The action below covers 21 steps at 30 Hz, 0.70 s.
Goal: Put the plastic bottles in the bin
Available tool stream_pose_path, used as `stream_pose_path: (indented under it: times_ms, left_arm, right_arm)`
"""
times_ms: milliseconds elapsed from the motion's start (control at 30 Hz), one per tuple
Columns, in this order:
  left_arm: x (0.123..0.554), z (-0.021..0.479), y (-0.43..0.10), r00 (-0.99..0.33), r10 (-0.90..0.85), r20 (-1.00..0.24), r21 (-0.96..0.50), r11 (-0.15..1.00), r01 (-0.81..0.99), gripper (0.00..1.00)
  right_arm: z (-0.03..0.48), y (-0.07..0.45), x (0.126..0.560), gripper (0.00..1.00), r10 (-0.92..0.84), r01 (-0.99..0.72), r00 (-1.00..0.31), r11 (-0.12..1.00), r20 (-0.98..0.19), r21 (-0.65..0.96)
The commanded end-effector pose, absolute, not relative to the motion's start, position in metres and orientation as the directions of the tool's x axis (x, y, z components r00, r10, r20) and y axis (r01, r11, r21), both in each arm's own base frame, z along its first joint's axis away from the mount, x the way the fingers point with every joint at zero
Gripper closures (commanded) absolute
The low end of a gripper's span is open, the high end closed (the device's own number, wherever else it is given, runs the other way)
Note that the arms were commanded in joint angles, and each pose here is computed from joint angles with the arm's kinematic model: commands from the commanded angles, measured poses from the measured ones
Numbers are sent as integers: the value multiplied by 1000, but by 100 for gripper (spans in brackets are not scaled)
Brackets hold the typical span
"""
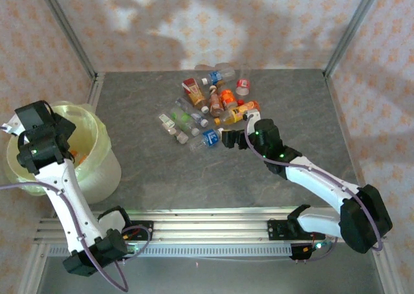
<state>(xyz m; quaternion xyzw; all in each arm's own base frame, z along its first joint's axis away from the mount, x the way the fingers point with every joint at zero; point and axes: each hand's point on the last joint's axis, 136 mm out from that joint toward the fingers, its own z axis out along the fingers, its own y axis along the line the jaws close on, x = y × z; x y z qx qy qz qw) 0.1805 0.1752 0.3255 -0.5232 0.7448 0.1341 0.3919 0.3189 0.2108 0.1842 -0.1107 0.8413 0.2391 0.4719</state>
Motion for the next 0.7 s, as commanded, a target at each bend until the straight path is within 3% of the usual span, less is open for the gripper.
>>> stream_pose_path:
  times_ms: [0, 133, 233, 467, 667]
  left_arm:
    - [198, 347, 140, -138, -699, -702, -363, 518, -774, 1]
    - [232, 359, 103, -189, -722, -666, -497, 618, -609, 1]
    - [252, 367, 86, -186, -760, -622, -595, 614, -518, 1]
    - [288, 378, 38, -282, -738, -613, -649, 674, -352, 1]
    - [317, 388, -33, -416, -635, -651, -645, 752, -137, 0]
  right_arm:
    - [188, 196, 326, 1, 125, -301, -522, 898, -844, 320]
    - [187, 179, 332, 1, 248, -162, -509, 913, -824, 375]
    - [181, 165, 332, 1, 312, -81, -490, 913, -814, 400]
    - [161, 160, 322, 1, 373, 7, -560, 895, -740, 446]
    - [149, 168, 320, 1, 471, 96, -620, 839, -627, 536]
